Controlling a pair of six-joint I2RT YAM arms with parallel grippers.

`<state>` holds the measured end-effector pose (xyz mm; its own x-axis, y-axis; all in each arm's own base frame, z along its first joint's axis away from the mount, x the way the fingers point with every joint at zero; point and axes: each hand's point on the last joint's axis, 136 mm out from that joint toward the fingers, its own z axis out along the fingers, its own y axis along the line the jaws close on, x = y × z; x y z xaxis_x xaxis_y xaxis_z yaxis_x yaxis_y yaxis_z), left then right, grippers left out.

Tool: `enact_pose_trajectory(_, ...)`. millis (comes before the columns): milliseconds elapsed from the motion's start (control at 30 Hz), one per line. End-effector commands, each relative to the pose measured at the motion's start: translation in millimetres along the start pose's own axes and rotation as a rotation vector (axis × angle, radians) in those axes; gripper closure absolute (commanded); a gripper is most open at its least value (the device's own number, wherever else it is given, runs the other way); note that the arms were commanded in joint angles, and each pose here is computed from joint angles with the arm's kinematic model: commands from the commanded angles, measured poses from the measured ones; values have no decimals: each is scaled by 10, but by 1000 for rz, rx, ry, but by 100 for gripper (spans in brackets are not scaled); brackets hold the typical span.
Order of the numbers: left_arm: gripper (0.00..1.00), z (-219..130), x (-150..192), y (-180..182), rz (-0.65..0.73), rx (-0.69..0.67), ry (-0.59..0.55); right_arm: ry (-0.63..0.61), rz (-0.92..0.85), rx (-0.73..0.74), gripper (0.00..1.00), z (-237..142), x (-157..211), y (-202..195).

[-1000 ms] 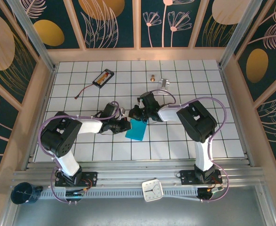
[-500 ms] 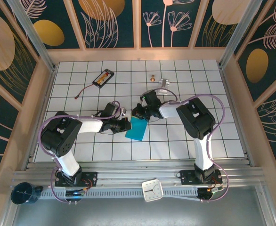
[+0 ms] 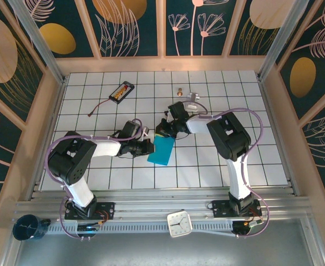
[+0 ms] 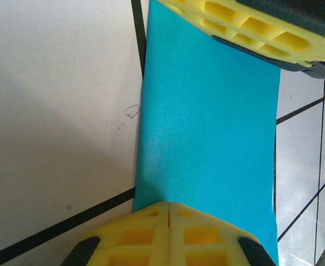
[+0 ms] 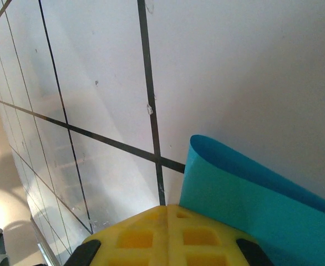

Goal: Fold a paper plane with a square sheet of paper (pick it up from the middle)
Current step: First fold in half a square sheet of paper at the center of the table.

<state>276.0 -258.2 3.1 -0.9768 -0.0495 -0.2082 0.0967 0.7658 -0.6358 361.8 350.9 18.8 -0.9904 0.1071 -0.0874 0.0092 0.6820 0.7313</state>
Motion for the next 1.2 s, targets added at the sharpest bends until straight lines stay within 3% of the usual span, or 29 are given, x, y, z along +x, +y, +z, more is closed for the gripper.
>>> enact_pose_trajectory(0,100,-78,966,1214,-135,-456,255,-98,15,131,96,43,-298,-411)
enact_pose_trajectory(800,100,-86,935,1204,-117,-455,242,-181,63,195,96,-130,-917,-728)
enact_pose_trajectory(1000,100,-90,890,1164,-117,-444,228,-210,-34,142,96,-369,-1144,-385)
enact_pose_trajectory(1167,100,-88,850,1128,-115,-436,220,-209,-112,27,95,-555,-891,17)
